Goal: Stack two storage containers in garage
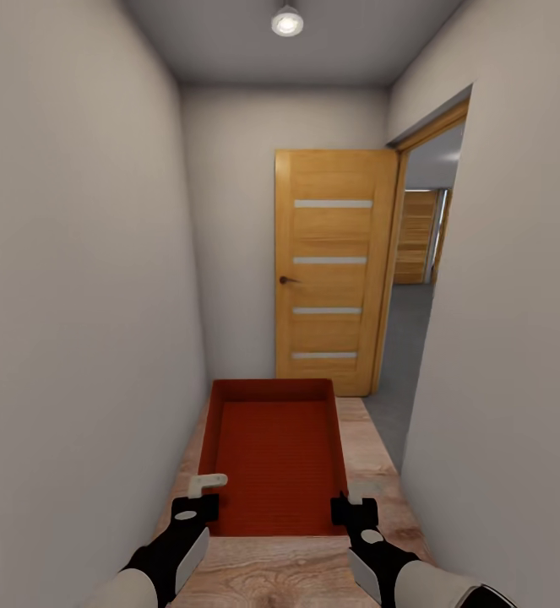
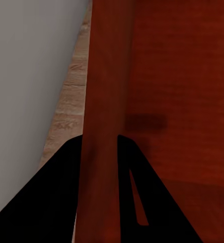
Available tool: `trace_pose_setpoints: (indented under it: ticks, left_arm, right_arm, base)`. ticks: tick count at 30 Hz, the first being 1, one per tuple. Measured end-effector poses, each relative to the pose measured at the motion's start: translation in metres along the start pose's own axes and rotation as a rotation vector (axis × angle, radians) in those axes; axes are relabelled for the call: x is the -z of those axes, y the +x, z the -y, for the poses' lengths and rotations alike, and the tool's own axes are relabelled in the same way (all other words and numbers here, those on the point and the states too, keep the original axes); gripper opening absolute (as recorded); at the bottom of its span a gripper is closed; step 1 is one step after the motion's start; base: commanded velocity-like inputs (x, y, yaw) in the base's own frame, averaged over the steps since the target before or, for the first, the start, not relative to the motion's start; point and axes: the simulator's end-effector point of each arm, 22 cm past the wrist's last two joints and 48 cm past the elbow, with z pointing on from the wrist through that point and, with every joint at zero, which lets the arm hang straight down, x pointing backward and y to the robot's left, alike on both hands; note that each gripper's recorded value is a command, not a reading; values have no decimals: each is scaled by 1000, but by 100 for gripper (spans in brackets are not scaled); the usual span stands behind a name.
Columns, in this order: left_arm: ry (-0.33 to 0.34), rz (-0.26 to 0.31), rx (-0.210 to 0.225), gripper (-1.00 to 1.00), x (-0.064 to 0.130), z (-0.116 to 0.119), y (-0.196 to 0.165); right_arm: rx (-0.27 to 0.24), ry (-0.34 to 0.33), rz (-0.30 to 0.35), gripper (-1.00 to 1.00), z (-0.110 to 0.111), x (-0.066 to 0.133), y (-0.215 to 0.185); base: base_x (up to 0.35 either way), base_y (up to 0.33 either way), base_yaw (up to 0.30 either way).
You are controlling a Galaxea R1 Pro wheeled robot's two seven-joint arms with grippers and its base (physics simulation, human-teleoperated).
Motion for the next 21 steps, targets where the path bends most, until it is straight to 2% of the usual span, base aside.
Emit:
trace_pose_setpoints:
  ticks: [21]
  left_arm:
    - [0, 0, 0, -100, 0, 0, 0]
  right_arm:
    - [0, 0, 0, -100, 0, 0, 0]
  base:
    - [326, 0, 0]
